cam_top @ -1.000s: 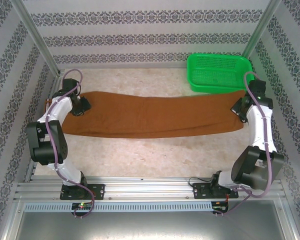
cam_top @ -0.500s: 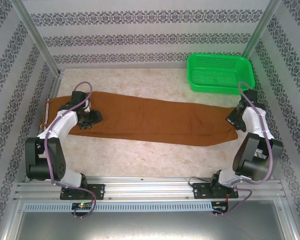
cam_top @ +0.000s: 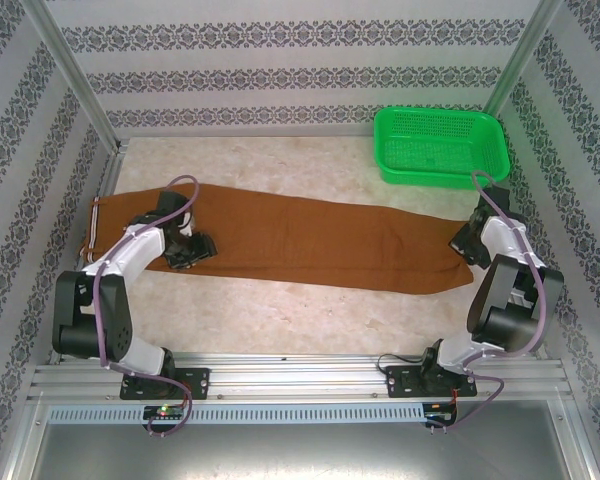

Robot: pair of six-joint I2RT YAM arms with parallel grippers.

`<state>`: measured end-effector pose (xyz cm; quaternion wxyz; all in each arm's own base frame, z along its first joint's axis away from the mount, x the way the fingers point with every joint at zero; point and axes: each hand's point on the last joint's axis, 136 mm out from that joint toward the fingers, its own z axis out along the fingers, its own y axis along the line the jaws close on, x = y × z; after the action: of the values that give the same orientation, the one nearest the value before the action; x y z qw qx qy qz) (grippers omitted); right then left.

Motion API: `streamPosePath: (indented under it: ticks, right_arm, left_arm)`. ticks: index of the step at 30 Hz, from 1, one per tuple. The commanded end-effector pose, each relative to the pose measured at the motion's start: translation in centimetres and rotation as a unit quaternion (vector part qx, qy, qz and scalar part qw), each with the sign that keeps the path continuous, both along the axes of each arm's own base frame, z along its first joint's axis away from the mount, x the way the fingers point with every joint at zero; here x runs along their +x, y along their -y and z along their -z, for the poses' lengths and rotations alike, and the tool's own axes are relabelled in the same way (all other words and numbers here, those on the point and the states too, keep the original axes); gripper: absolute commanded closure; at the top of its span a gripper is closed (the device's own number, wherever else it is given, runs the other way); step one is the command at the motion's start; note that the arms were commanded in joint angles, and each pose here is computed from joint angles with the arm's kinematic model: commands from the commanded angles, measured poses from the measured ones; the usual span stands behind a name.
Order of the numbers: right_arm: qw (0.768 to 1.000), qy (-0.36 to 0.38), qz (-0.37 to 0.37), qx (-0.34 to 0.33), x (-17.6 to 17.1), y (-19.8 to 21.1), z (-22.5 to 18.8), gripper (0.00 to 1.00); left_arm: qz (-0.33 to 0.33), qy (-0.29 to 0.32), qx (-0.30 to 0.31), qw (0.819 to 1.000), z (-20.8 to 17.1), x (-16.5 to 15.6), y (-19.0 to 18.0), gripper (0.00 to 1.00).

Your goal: Roll up the long pants

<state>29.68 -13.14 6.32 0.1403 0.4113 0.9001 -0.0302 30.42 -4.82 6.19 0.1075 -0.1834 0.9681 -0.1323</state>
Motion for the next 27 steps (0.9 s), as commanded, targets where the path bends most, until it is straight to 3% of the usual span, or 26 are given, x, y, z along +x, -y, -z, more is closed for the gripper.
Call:
streamPosePath:
  ticks: [1, 10, 16, 20, 21, 23, 27]
  right_arm:
    - [1.0, 0.0, 0.006, 0.016, 0.1, -0.4, 0.8, 1.0]
    - [1.0, -0.001, 0.007, 0.024, 0.5, -0.6, 1.5, 1.0]
    - [1.0, -0.005, 0.004, 0.02, 0.3, -0.6, 1.8, 1.0]
    - [1.0, -0.005, 0.001, 0.015, 0.2, -0.4, 1.5, 1.0]
    - [1.0, -0.004, 0.001, 0.015, 0.2, -0.4, 1.4, 1.0]
    - [1.0, -0.002, 0.0, 0.013, 0.3, -0.3, 1.2, 1.0]
    - [1.0, -0.002, -0.002, 0.008, 0.4, -0.1, 0.9, 1.0]
  left_arm:
    - [0.013, -0.03, 0.01, 0.999, 1.3, -0.7, 0.4, 0.44]
    - [0.008, -0.054, 0.027, 0.998, 3.3, 0.4, 0.0, 0.44]
    - [-0.019, -0.034, 0.045, 0.998, 2.0, 1.6, -0.8, 0.52]
    - [-0.025, -0.023, 0.056, 0.998, 0.9, 1.8, -1.2, 0.75]
    - [-0.024, -0.023, 0.062, 0.997, 0.8, 1.8, -1.4, 0.88]
    - [-0.025, -0.023, 0.07, 0.997, 0.9, 1.6, -1.7, 1.0]
    - [-0.023, -0.026, 0.073, 0.997, 1.4, 1.3, -1.8, 1.0]
